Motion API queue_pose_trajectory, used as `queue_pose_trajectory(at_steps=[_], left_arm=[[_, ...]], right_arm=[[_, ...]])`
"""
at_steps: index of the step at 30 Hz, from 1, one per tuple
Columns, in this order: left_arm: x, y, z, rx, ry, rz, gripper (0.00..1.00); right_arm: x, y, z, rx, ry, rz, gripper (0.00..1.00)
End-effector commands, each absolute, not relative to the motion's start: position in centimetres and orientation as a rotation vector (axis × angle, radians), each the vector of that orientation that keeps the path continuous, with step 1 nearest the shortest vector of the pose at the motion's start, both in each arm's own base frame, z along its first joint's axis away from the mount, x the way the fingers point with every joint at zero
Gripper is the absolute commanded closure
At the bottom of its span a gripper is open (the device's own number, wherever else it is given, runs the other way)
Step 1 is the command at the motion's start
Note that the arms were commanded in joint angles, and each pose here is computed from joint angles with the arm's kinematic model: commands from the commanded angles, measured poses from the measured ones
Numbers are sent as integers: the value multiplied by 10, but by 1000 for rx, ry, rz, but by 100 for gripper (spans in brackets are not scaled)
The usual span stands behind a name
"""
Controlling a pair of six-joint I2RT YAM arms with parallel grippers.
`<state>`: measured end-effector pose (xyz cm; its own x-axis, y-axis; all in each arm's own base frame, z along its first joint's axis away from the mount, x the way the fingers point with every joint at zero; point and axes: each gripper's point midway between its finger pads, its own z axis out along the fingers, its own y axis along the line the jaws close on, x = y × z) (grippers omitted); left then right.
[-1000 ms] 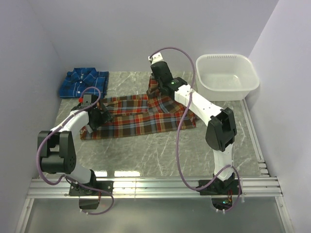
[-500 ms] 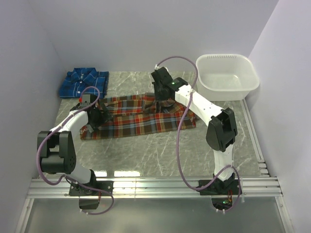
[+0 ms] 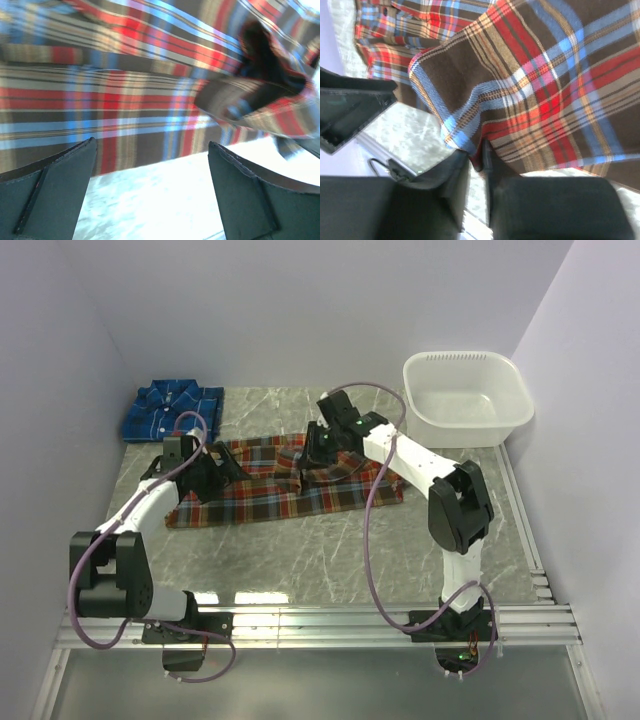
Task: Fold and stack the long sleeve shirts
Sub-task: Fold the shirt
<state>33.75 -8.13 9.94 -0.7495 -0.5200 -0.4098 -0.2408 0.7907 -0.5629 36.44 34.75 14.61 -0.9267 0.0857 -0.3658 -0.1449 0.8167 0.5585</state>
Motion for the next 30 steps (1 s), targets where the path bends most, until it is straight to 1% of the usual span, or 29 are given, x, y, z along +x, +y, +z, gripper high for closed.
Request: queue_pose_trajectory(at_steps=[1,2,3,5,6,11,15,18,21,26,30], left_arm=[[342,-110,126,-398,2333,-804,1],[341,-119,128,-368,2334,-818,1],[341,-124,130,-363,2330,-827,1],[343,-137,133,-334,2312,-831,1],[344,-141,133,-350,2306,-842,1],[358,-172,126,-326,2282,-840,1],[376,-195,122,-284,2268,-853,1],[383,-225,123,-170,2267,-876,2],[378,-245,113,-97,2294,-901,3],[380,-258,114,-81,2298,-938,7],[401,-261,125,-97,2293,-902,8]], right_arm=[[374,333,176,34,2514,903,68],[378,326,173,48,2506,871,59],[378,320,167,47,2505,846,56],[380,311,173,26,2478,830,49],[380,308,172,19,2473,825,48],[383,282,192,-25,2396,759,46],[377,267,184,-48,2401,724,46],[376,261,177,-32,2410,733,46],[376,258,176,-28,2410,744,46],[370,241,176,-50,2391,685,46],[360,229,185,-86,2324,658,47]])
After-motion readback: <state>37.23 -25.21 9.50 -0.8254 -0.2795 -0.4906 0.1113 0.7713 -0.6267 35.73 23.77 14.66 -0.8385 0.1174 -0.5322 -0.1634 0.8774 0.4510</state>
